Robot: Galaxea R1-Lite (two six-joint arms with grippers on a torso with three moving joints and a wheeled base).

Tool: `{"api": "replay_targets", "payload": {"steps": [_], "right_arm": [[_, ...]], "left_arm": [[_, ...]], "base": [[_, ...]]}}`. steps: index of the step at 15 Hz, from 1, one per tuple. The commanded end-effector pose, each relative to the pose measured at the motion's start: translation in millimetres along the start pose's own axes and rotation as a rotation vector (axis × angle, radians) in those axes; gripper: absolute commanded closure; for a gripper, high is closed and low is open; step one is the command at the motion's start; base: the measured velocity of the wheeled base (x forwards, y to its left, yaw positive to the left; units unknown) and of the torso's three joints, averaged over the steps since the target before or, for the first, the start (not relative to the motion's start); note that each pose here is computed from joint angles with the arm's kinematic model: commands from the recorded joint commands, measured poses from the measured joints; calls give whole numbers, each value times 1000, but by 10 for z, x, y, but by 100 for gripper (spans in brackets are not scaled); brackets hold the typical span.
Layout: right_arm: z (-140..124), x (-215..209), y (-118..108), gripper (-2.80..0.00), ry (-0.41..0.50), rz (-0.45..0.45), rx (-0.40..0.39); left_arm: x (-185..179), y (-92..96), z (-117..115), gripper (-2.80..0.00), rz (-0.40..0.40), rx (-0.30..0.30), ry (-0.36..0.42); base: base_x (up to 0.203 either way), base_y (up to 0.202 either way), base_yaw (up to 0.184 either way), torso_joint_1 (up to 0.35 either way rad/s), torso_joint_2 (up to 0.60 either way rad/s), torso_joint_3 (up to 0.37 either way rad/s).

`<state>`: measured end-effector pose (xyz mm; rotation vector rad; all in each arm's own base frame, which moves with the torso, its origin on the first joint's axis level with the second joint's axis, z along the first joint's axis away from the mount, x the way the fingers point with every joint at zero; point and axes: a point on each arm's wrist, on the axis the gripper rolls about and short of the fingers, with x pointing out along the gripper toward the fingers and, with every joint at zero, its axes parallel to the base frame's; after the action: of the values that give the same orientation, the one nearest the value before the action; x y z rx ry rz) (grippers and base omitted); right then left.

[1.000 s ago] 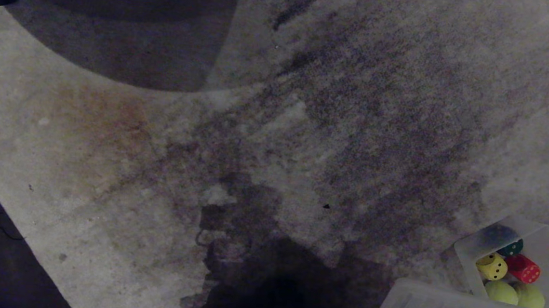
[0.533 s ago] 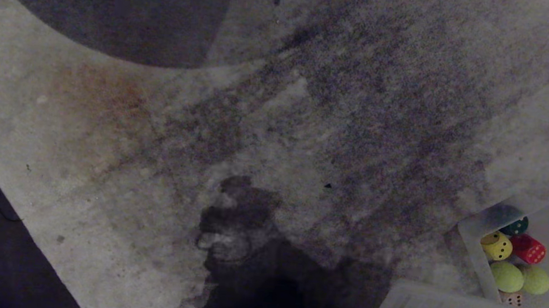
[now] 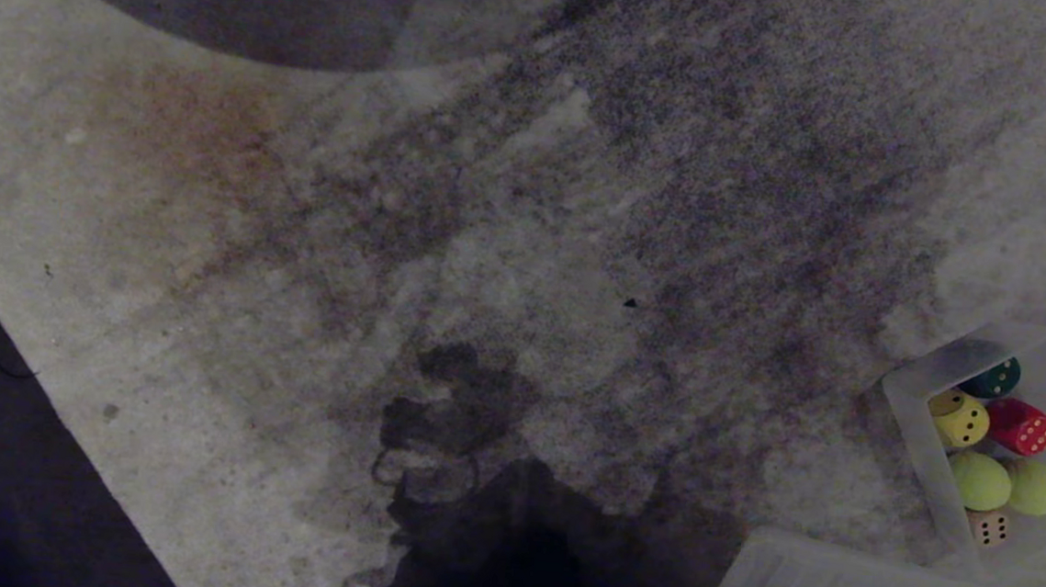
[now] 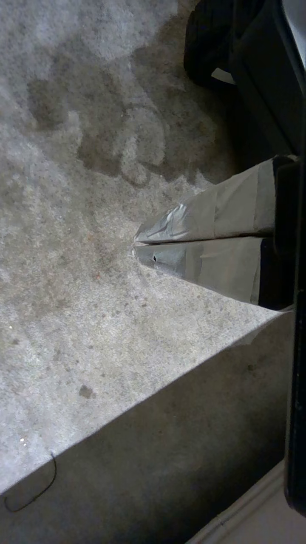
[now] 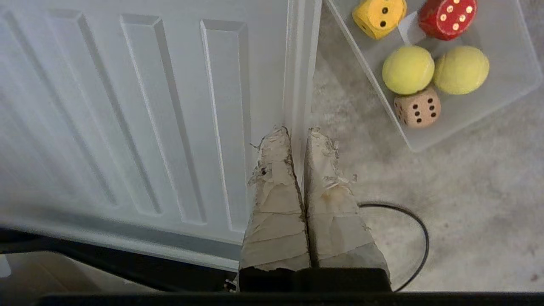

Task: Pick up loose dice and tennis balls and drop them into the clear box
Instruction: Close the lid

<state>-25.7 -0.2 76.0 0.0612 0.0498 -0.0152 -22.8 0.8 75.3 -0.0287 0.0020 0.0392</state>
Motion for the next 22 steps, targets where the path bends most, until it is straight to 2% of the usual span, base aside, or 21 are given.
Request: {"api": "replay_targets", "payload": {"steps": [1, 5, 18, 22], "right_arm": [[0, 2, 0, 0, 3, 0, 1], [0, 2, 0, 0, 3, 0, 1], [0, 2, 0, 0, 3, 0, -5], [0, 2, 0, 0, 3, 0, -3]], "left_arm": [[2, 0, -4, 0, 1, 1, 2], [2, 0, -4, 0, 1, 1, 2], [2, 0, -4, 0, 1, -1, 2], [2, 0, -4, 0, 1, 0, 2]], "base": [[0, 0, 0, 0, 0, 0], [1, 1, -24, 0, 1, 1], [1, 10, -159, 1, 3, 2], [0, 0, -21, 1, 0, 1]]}}
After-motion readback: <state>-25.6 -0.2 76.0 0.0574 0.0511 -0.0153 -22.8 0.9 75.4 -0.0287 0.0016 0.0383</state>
